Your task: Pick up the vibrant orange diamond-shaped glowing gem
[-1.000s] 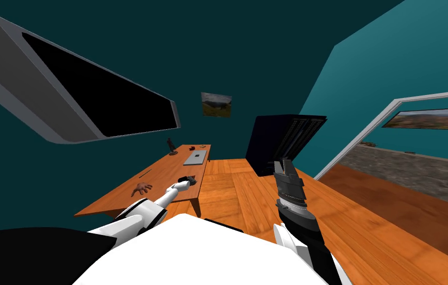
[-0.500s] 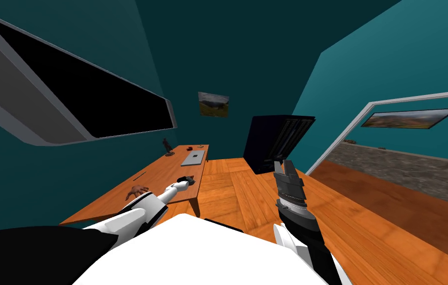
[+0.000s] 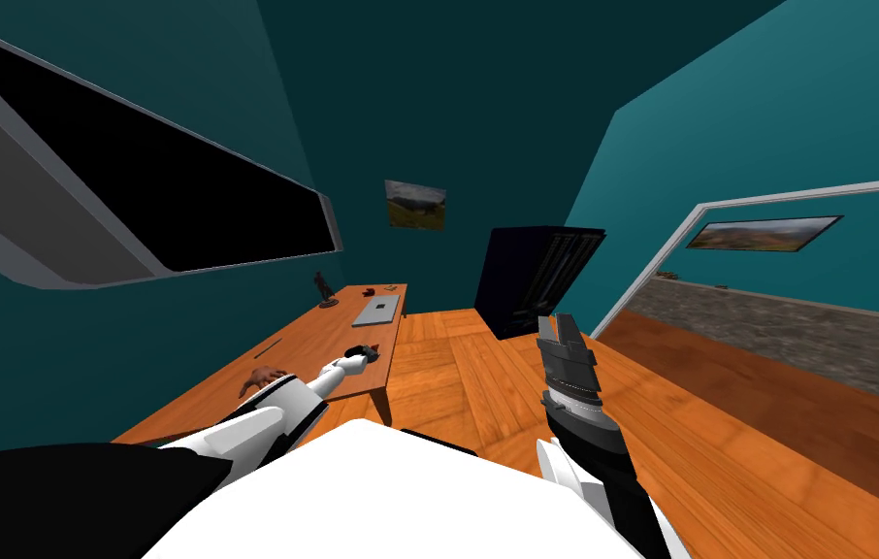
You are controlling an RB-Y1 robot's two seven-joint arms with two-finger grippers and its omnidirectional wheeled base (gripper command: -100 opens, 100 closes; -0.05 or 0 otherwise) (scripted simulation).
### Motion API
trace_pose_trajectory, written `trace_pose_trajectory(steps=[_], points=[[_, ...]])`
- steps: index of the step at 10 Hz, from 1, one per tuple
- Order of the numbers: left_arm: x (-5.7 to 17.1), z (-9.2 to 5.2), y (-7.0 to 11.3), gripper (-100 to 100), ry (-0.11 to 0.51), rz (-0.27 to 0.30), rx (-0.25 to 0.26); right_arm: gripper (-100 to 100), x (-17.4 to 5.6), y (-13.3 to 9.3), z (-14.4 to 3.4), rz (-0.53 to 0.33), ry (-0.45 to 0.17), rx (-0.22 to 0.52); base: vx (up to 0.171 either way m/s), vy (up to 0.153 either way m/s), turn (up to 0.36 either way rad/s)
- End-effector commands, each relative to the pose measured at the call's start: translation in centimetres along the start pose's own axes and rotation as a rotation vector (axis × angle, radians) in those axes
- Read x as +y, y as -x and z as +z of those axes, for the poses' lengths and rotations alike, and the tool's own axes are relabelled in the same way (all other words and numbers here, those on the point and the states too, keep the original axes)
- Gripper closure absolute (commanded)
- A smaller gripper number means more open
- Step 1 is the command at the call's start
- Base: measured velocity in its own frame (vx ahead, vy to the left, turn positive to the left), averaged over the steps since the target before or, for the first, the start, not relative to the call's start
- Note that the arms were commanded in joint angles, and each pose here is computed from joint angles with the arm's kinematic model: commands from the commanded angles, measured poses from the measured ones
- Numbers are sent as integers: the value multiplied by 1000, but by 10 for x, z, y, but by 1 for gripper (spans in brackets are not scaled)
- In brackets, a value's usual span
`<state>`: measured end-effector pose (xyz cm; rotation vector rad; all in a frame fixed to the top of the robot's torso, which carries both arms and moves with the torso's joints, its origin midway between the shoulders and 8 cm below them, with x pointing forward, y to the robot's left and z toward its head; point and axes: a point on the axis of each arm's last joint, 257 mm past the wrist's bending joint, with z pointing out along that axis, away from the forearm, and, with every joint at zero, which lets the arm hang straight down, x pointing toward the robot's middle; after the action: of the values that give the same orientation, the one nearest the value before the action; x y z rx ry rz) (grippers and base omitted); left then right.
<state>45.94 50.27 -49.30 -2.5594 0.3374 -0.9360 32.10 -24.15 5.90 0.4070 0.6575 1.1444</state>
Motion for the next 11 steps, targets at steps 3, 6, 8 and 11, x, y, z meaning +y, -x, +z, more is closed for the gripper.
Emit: trace_pose_trajectory(steps=[3,6,8,11], points=[[-3,1,3,-100,-6,1,-6,0,0,0,0,0,0,0,-6,2,-2],[-3,1,3,100,-6,0,-5,0,0,0,0,0,0,0,0,0,0],[-3,1,3,100,-7,0,-5,0,0,0,0,0,0,0,0,0,0],[14,1,-3,100,25,18,3,0,0,0,0,0,0,0,26,-8,83]])
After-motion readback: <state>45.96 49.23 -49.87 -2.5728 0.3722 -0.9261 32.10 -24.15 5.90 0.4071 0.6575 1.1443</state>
